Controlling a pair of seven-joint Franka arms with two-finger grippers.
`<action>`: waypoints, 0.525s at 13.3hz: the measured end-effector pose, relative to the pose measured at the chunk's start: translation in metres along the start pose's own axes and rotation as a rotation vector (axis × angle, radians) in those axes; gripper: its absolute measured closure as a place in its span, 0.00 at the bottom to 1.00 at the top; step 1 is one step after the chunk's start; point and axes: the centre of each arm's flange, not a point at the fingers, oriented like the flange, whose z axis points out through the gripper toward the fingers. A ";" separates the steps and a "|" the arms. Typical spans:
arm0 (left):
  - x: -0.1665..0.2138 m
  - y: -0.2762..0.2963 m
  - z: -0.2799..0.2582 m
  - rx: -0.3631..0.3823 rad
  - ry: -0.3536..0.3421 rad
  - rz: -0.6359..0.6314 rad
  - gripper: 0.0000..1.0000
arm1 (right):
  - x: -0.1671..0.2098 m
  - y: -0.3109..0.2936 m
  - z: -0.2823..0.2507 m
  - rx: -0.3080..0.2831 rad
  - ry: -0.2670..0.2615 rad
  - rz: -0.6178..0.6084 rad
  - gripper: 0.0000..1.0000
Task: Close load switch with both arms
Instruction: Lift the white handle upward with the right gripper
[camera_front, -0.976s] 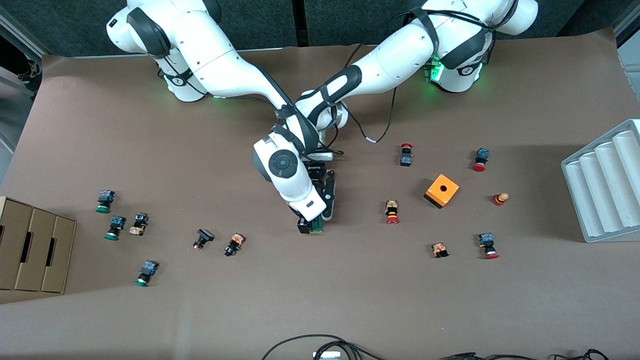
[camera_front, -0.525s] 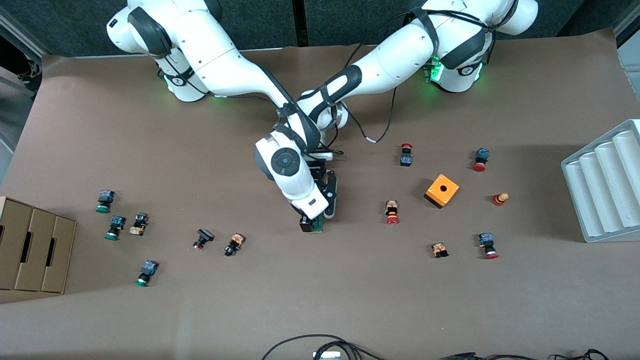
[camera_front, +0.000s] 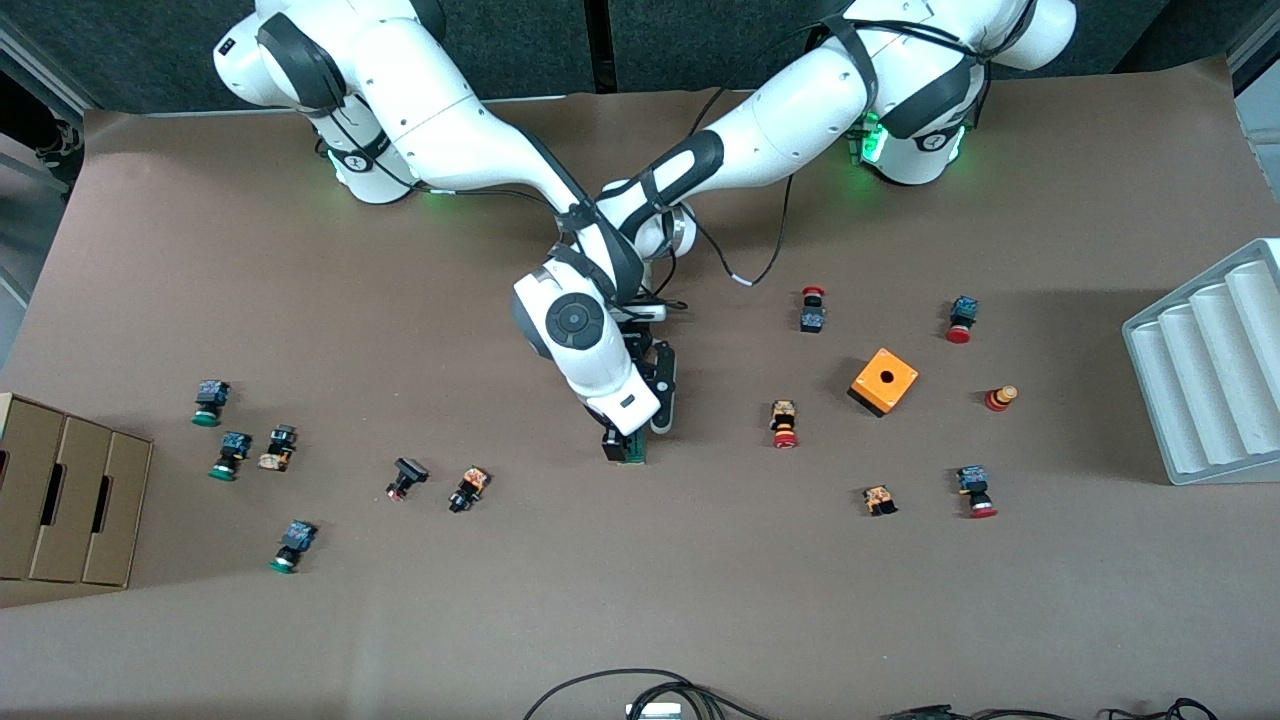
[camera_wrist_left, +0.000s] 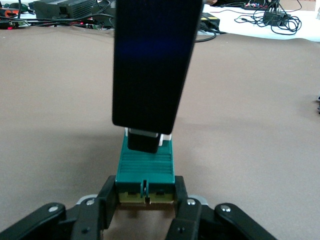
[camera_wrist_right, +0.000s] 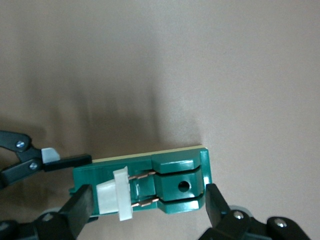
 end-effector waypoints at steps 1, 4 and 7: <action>0.000 0.000 0.000 0.000 0.000 0.000 0.51 | 0.000 0.000 0.000 0.000 0.000 0.000 0.00; 0.000 0.000 0.000 0.000 0.000 0.000 0.51 | -0.001 -0.001 0.001 0.002 -0.003 0.001 0.00; 0.000 0.000 0.000 0.000 0.000 0.000 0.51 | -0.002 -0.001 0.002 0.003 -0.004 0.001 0.00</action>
